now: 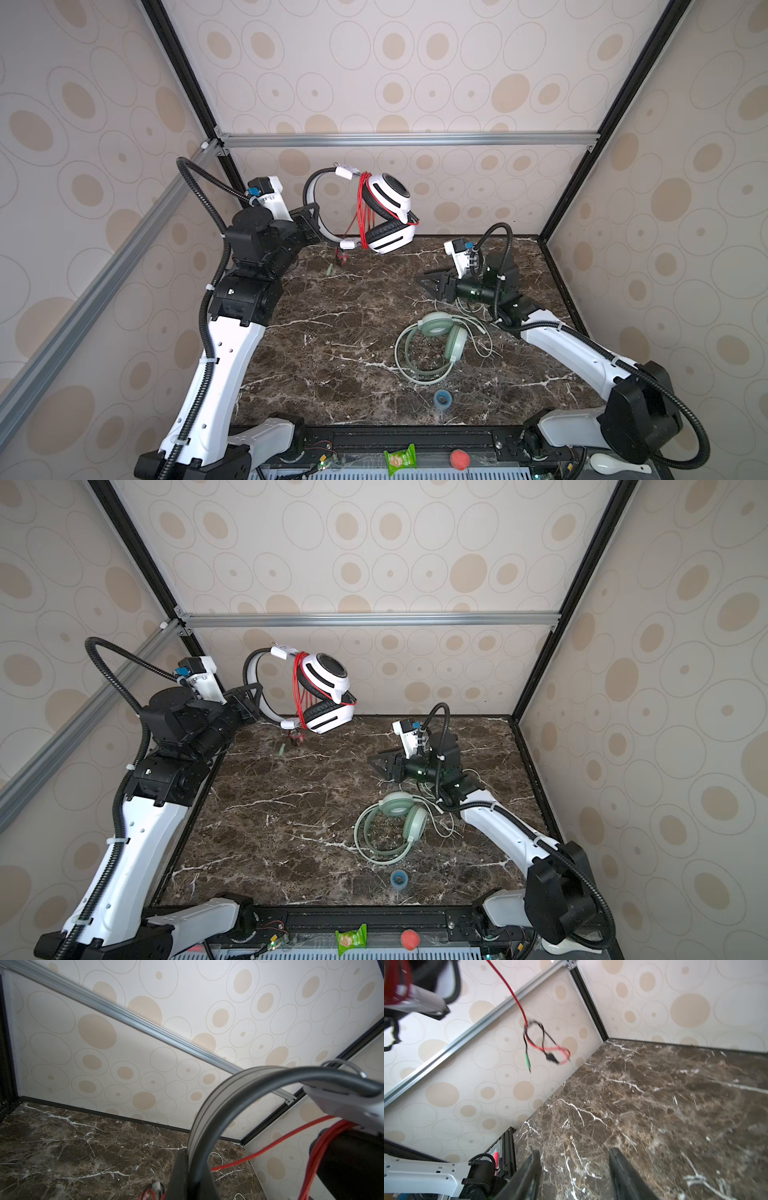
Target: Wrap the headphones
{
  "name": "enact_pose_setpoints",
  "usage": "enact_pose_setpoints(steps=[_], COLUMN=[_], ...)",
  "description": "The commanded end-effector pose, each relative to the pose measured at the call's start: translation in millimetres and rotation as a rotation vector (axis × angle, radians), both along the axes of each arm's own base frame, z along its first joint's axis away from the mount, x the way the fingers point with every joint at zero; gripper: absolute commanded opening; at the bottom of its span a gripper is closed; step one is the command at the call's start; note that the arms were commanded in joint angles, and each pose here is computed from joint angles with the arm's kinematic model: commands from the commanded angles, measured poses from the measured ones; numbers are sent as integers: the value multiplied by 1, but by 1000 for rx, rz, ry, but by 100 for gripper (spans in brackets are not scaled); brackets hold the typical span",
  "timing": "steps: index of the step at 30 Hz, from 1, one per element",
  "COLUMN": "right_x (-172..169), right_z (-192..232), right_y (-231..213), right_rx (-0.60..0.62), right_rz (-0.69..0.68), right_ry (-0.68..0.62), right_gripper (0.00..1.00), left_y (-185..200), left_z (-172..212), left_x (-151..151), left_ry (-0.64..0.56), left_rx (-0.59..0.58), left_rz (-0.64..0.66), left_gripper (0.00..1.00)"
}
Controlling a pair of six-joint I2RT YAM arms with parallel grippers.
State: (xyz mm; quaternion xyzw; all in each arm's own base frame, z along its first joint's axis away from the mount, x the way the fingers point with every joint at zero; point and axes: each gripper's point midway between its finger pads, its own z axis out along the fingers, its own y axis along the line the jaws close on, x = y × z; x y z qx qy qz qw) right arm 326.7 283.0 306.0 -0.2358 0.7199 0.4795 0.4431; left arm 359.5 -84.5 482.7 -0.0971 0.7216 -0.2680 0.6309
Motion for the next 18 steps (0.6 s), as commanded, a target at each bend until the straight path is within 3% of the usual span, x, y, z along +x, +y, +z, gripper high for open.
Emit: enact_pose_setpoints(steps=[1, 10, 18], right_x=[-2, -3, 1], right_z=[18, 25, 15], right_y=[11, 26, 37], right_rx=[-17, -50, -50], right_rz=[99, 240, 306], right_ry=[-58, -73, -58], right_gripper=[56, 56, 52], left_y=[-7, -51, -65], left_z=[48, 43, 45], left_x=[-16, -20, -20], left_ry=[-141, -144, -148], left_rx=[-46, -78, -108], left_rz=[-72, -348, -440], left_gripper=[0, 0, 0])
